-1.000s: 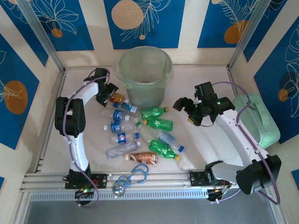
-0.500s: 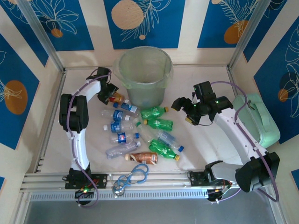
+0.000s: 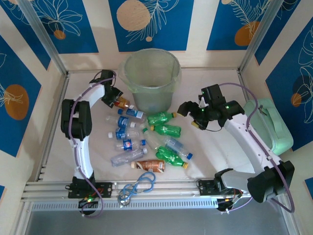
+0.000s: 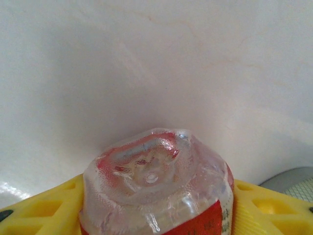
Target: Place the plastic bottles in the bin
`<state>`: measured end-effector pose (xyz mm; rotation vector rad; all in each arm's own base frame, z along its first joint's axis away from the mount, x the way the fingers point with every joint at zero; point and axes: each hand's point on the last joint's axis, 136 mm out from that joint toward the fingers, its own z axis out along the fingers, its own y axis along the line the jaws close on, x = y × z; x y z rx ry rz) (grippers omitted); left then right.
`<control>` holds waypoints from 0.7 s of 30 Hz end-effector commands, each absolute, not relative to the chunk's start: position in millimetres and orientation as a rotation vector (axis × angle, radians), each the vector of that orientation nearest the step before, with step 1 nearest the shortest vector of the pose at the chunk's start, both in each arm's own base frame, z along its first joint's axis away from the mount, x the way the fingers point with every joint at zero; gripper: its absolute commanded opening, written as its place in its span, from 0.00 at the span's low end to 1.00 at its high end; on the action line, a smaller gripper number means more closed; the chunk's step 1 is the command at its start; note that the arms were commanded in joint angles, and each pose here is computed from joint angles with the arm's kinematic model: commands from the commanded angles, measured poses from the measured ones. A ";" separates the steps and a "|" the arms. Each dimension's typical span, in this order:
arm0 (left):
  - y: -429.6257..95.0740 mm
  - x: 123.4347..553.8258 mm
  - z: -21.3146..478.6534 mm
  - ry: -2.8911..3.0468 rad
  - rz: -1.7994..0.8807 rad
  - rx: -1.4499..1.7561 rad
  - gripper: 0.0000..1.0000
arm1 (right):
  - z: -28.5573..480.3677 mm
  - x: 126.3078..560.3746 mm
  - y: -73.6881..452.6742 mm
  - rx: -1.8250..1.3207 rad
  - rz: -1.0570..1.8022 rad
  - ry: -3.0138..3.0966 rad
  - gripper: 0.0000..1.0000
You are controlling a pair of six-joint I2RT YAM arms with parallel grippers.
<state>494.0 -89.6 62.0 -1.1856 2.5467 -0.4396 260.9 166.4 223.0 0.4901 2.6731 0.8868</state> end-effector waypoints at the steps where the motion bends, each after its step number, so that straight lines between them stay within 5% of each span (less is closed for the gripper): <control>1: -79.4 494.5 115.7 2.454 -0.434 -1.085 0.58 | 265.0 261.1 181.4 0.326 0.962 2.558 0.86; 11: -55.2 454.2 227.1 2.268 -0.422 -0.883 0.55 | 339.3 252.7 238.1 -0.026 1.110 2.387 0.86; 18: -101.2 431.1 324.6 2.084 -0.878 -0.647 0.54 | 396.9 255.3 286.0 -0.249 1.245 2.247 0.80; 21: -124.3 421.9 348.7 2.051 -1.076 -0.571 0.52 | 405.7 267.9 302.5 -0.281 1.286 2.243 0.67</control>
